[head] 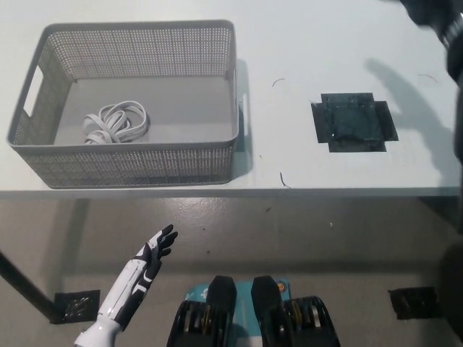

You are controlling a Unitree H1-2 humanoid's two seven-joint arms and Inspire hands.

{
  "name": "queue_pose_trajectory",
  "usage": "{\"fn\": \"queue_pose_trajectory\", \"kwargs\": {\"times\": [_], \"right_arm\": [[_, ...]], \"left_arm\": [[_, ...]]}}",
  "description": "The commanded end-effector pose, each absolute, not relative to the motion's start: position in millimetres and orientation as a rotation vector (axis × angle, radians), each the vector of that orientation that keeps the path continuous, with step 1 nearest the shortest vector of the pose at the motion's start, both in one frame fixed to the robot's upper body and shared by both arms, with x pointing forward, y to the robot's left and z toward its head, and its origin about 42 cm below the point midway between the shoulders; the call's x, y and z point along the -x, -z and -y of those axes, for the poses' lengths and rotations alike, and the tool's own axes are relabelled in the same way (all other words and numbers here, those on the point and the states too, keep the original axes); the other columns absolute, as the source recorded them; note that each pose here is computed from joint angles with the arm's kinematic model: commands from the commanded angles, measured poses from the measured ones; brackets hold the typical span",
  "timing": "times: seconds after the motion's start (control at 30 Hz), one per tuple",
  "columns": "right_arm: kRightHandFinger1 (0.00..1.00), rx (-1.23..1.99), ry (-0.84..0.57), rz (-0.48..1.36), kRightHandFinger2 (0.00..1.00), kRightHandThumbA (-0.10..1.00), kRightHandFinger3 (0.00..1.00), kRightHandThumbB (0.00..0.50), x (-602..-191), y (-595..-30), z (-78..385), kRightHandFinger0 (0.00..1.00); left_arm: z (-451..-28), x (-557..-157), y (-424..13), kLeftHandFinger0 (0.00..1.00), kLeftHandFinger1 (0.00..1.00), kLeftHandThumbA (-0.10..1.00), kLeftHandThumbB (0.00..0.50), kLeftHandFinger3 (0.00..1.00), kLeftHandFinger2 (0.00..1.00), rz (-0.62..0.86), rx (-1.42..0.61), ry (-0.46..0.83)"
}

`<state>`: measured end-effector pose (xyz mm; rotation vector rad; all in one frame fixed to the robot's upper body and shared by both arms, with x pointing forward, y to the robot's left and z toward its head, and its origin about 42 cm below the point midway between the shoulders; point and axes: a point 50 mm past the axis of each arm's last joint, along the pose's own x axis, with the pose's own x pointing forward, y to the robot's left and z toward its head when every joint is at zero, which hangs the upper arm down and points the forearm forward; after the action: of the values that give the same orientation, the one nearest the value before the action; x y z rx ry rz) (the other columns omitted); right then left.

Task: Use the right hand to pick up a power strip and put it into a container on the left side

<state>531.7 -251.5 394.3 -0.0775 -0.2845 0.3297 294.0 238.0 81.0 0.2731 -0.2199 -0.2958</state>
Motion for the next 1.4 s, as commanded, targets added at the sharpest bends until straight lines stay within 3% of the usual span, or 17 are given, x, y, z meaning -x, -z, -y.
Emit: {"fn": "queue_pose_trajectory", "kwargs": {"times": [0.0,0.17,0.3,0.33,0.43,0.57,0.77,0.83,0.87,0.93,1.03,1.13,1.17,1.23,1.27,1.3,1.37], "right_arm": [[1.0,0.374,-0.129,1.618,1.0,1.0,1.0,0.474,-247,-556,288,1.0],[1.0,0.303,-0.114,1.783,1.0,1.0,1.0,0.419,-230,-558,270,1.0],[1.0,0.305,-0.09,1.889,1.0,1.0,1.0,0.419,-214,-564,263,1.0],[1.0,0.27,-0.107,1.91,1.0,0.92,1.0,0.368,-210,-565,260,1.0],[1.0,0.193,-0.147,1.978,1.0,0.77,1.0,0.326,-199,-566,255,1.0],[1.0,0.151,-0.197,1.988,1.0,0.52,1.0,0.351,-194,-561,255,1.0],[1.0,0.185,-0.093,1.858,1.0,0.86,1.0,0.321,-198,-506,235,1.0],[1.0,0.19,-0.067,1.818,1.0,0.99,1.0,0.277,-203,-488,229,1.0],[1.0,0.188,-0.093,1.794,1.0,0.99,1.0,0.207,-211,-476,228,1.0],[1.0,0.249,-0.039,1.725,1.0,1.0,1.0,0.169,-212,-459,230,1.0],[1.0,0.254,0.062,1.624,1.0,1.0,1.0,0.316,-215,-431,222,1.0],[1.0,0.317,0.017,1.578,1.0,1.0,1.0,0.33,-221,-403,227,1.0],[1.0,0.346,0.001,1.54,1.0,1.0,1.0,0.414,-223,-388,233,1.0],[1.0,0.319,-0.014,1.454,1.0,1.0,1.0,0.493,-222,-375,226,1.0],[1.0,0.317,0.011,1.47,1.0,1.0,1.0,0.486,-225,-374,220,1.0],[1.0,0.347,0.054,1.461,1.0,1.0,1.0,0.34,-230,-370,215,1.0],[1.0,0.383,0.015,1.38,1.0,1.0,1.0,0.311,-242,-355,218,1.0]], "left_arm": [[-239,-278,-82,1.0,1.0,1.0,0.3,1.0,1.0,0.282,-0.299,0.332],[-239,-277,-80,1.0,1.0,1.0,0.296,1.0,1.0,0.272,-0.289,0.333],[-239,-278,-79,1.0,1.0,1.0,0.287,1.0,1.0,0.27,-0.302,0.334],[-239,-278,-78,1.0,1.0,1.0,0.299,1.0,1.0,0.268,-0.299,0.333],[-240,-276,-77,1.0,1.0,1.0,0.299,1.0,1.0,0.262,-0.296,0.331],[-240,-276,-78,1.0,1.0,1.0,0.289,1.0,1.0,0.265,-0.296,0.332],[-240,-281,-79,1.0,1.0,1.0,0.292,1.0,1.0,0.266,-0.288,0.333],[-241,-282,-79,1.0,1.0,1.0,0.29,1.0,1.0,0.269,-0.289,0.331],[-241,-282,-79,1.0,1.0,1.0,0.288,1.0,1.0,0.267,-0.288,0.33],[-242,-280,-78,1.0,1.0,1.0,0.287,1.0,1.0,0.265,-0.293,0.332],[-239,-284,-79,1.0,1.0,1.0,0.295,1.0,1.0,0.269,-0.292,0.337],[-237,-286,-79,1.0,1.0,1.0,0.289,1.0,1.0,0.269,-0.285,0.336],[-237,-286,-79,1.0,1.0,1.0,0.288,1.0,1.0,0.27,-0.287,0.337],[-238,-285,-79,1.0,1.0,1.0,0.29,1.0,1.0,0.268,-0.291,0.334],[-237,-285,-78,1.0,1.0,1.0,0.29,1.0,1.0,0.267,-0.291,0.331],[-237,-286,-78,1.0,1.0,1.0,0.29,1.0,1.0,0.268,-0.292,0.331],[-237,-286,-78,1.0,1.0,1.0,0.297,1.0,1.0,0.266,-0.289,0.332]]}}
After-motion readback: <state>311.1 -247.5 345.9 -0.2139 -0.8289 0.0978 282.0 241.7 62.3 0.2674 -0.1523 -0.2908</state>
